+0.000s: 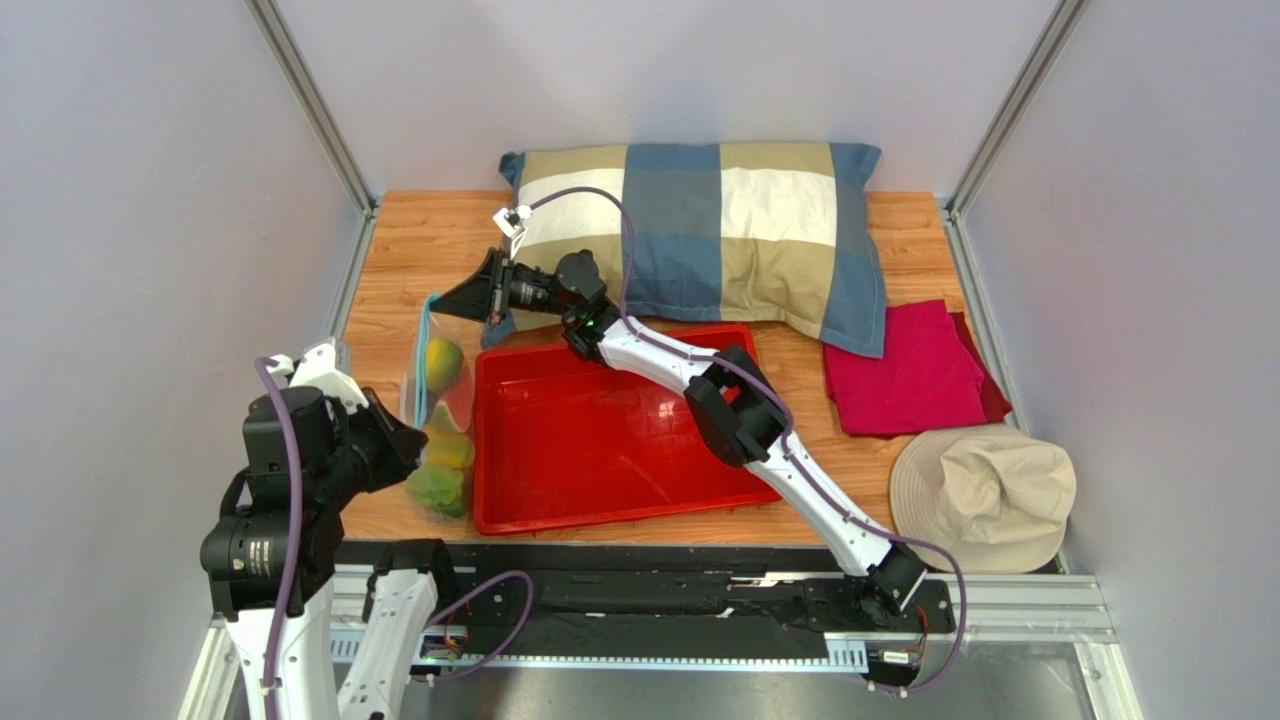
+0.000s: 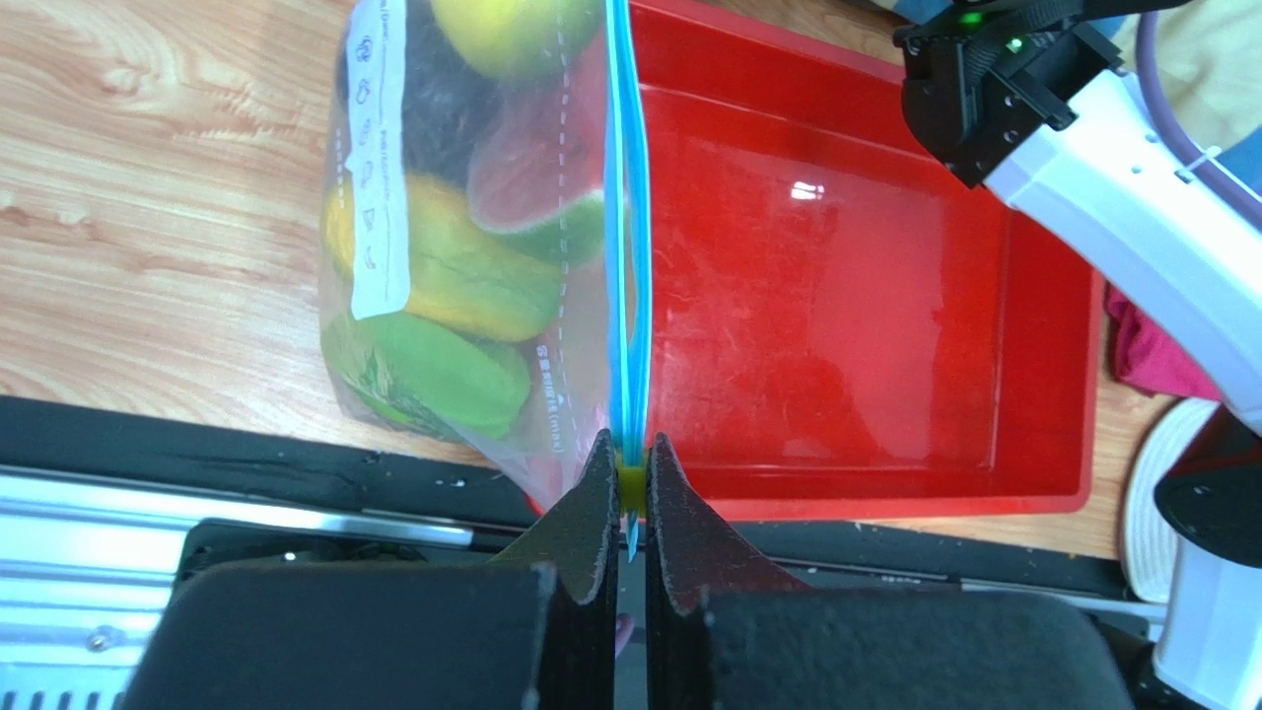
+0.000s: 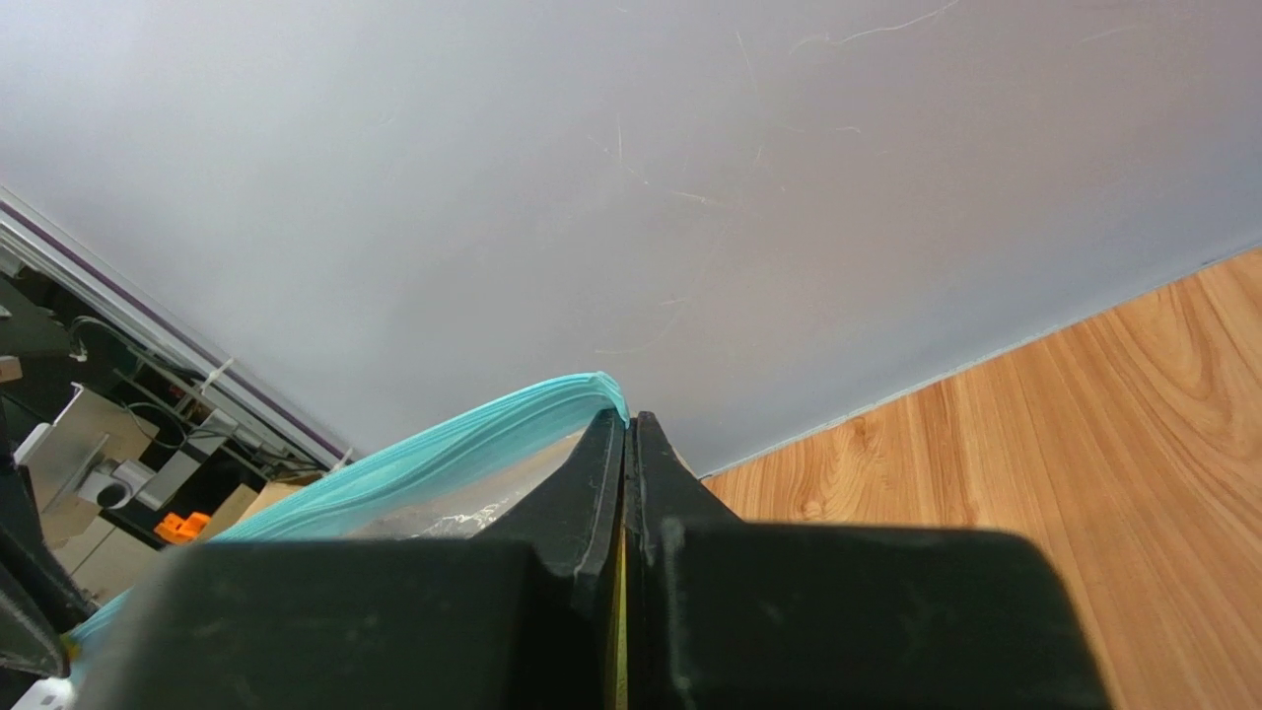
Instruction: Open the zip-top bag and remove the fake food
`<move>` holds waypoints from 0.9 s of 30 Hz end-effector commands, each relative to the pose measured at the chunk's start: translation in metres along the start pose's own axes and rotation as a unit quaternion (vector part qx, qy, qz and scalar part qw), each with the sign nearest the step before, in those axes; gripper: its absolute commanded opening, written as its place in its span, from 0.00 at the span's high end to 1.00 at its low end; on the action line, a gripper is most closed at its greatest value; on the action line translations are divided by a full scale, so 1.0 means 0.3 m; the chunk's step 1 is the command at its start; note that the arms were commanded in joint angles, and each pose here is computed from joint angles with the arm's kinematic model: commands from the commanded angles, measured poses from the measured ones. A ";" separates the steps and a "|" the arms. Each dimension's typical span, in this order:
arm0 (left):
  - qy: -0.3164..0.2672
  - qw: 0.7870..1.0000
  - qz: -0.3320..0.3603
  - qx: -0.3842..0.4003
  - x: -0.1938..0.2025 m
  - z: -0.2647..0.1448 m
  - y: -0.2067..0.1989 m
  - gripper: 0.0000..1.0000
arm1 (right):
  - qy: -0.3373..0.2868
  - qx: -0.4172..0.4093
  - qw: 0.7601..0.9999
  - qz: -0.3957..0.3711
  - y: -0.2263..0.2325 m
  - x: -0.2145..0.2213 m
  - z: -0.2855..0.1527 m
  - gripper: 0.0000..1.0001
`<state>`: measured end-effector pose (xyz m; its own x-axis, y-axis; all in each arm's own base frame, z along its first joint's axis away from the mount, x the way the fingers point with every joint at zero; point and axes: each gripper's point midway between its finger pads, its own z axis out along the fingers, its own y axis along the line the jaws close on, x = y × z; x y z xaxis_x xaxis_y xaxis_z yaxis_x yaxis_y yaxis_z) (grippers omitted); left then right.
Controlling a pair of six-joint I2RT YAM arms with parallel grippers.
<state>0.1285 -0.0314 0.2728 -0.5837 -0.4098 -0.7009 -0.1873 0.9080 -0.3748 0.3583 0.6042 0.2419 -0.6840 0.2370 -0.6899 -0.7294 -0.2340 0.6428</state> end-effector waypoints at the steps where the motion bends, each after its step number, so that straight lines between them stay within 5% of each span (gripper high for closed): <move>1: 0.133 0.990 -0.050 -0.008 0.243 -0.086 0.020 1.00 | -0.048 0.031 0.998 -0.033 -0.047 -0.095 0.007 1.00; 4: 0.132 0.990 -0.052 -0.001 0.254 -0.079 0.017 1.00 | -0.036 0.045 0.998 -0.016 -0.054 -0.085 0.009 0.96; 5: 0.130 0.990 -0.051 0.002 0.255 -0.070 0.017 1.00 | -0.031 0.047 0.998 -0.006 -0.035 -0.091 0.015 0.81; 7: 0.108 0.993 -0.050 0.013 0.228 -0.050 0.007 1.00 | 0.016 0.075 0.996 0.039 -0.051 -0.029 -0.001 0.71; 9: 0.097 0.994 -0.049 0.029 0.207 -0.017 -0.010 1.00 | 0.036 0.094 0.993 0.062 0.022 -0.047 -0.012 0.50; 13: 0.082 0.994 -0.059 0.038 0.191 0.018 -0.017 1.00 | 0.124 0.242 0.954 0.128 0.015 0.042 -0.163 0.44; 18: 0.084 0.993 -0.064 0.055 0.208 0.043 -0.027 1.00 | 0.152 0.335 0.921 0.128 0.119 -0.005 -0.283 0.44; 27: 0.079 0.993 -0.065 0.062 0.215 0.030 -0.033 1.00 | 0.209 0.285 0.929 0.112 0.383 0.053 -0.215 0.43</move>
<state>0.1023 -0.0634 0.2223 -0.6772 -0.4835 -0.5547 -0.1785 0.8393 -0.5136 0.3073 0.5104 0.2886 -0.8563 -0.0465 -0.5144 -0.4978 0.3398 0.7979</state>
